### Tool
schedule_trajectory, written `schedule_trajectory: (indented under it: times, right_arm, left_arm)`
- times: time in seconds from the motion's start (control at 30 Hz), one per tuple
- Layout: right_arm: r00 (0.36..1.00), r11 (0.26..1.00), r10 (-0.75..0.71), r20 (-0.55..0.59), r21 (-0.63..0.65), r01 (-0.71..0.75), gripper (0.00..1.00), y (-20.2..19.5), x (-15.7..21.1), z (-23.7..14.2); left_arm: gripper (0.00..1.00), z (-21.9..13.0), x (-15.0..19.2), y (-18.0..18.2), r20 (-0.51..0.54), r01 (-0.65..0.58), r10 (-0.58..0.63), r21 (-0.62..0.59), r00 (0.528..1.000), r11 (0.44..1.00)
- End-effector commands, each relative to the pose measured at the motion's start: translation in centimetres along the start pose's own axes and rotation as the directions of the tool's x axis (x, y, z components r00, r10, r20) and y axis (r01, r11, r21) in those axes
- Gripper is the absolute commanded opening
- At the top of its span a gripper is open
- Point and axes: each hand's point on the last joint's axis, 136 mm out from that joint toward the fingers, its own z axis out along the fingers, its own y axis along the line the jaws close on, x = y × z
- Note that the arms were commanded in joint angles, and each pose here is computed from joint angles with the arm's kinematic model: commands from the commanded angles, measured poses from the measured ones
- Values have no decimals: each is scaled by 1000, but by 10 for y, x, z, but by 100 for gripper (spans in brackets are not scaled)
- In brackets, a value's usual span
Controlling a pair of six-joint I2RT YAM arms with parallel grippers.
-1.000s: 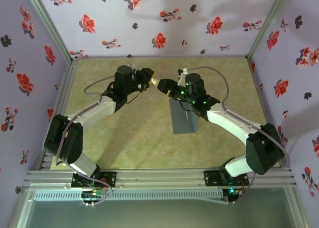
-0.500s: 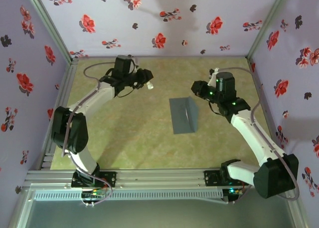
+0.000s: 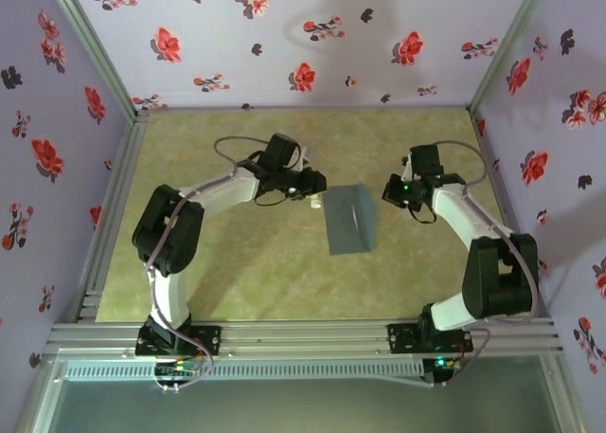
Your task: Place the letter into the envelope and seal it
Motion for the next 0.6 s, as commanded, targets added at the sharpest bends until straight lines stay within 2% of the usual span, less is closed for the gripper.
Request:
schedule_trajectory:
  times: [0.0, 0.2, 0.57]
  right_arm:
    - [999, 998, -50, -4, 43, 50, 0, -12, -1, 5]
    - [998, 997, -41, -50, 66, 44, 0, -27, 5, 23]
    - [996, 1000, -18, -90, 8, 19, 0, -26, 11, 47]
  left_arm:
    - [0, 24, 0, -1, 15, -6, 6, 42, 1000, 999]
    - [0, 49, 10, 13, -14, 25, -24, 31, 1000, 999]
    - [0, 75, 25, 33, -31, 132, -131, 33, 991, 991]
